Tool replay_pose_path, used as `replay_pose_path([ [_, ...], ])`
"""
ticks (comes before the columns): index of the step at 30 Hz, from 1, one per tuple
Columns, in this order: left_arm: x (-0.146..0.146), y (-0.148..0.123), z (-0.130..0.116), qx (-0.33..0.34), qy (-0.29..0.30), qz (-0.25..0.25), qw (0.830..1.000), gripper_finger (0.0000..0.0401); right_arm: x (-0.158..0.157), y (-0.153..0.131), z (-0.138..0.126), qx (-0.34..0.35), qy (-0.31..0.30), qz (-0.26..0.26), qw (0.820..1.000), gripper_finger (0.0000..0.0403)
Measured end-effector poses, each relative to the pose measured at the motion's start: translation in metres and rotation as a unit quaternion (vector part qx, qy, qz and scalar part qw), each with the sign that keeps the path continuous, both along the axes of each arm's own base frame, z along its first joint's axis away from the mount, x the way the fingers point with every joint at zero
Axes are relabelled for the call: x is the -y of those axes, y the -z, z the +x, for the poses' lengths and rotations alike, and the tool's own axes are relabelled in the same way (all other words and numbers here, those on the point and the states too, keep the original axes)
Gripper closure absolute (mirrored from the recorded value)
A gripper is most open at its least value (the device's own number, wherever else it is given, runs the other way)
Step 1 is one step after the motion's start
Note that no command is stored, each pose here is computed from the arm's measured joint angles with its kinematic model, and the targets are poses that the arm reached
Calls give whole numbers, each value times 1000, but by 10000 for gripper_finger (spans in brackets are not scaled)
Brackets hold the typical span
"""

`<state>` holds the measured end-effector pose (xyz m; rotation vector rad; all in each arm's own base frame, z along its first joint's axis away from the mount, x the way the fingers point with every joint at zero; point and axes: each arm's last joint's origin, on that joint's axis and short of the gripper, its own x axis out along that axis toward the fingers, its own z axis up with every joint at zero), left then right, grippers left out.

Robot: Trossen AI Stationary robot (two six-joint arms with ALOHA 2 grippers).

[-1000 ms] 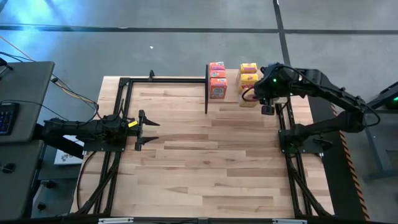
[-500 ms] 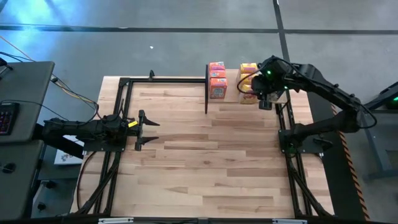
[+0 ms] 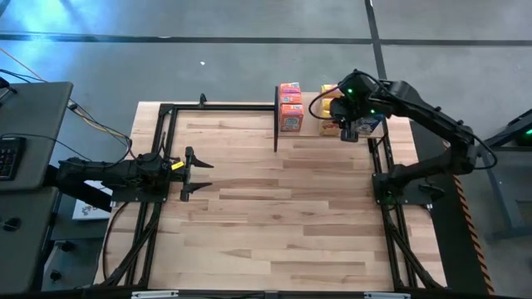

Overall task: Stack cereal on shelf
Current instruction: Put the yellow cereal box on the shelf aligned with the yellow cereal boxes

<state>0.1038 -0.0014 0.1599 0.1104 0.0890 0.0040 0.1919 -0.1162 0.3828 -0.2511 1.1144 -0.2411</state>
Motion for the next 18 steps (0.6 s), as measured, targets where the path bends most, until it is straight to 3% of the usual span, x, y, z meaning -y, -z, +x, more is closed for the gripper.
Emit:
replay_pose_path([
  [18, 0, 0, 0, 0, 0, 0, 1000, 130, 10, 8, 9, -35, 0, -25, 999, 249],
])
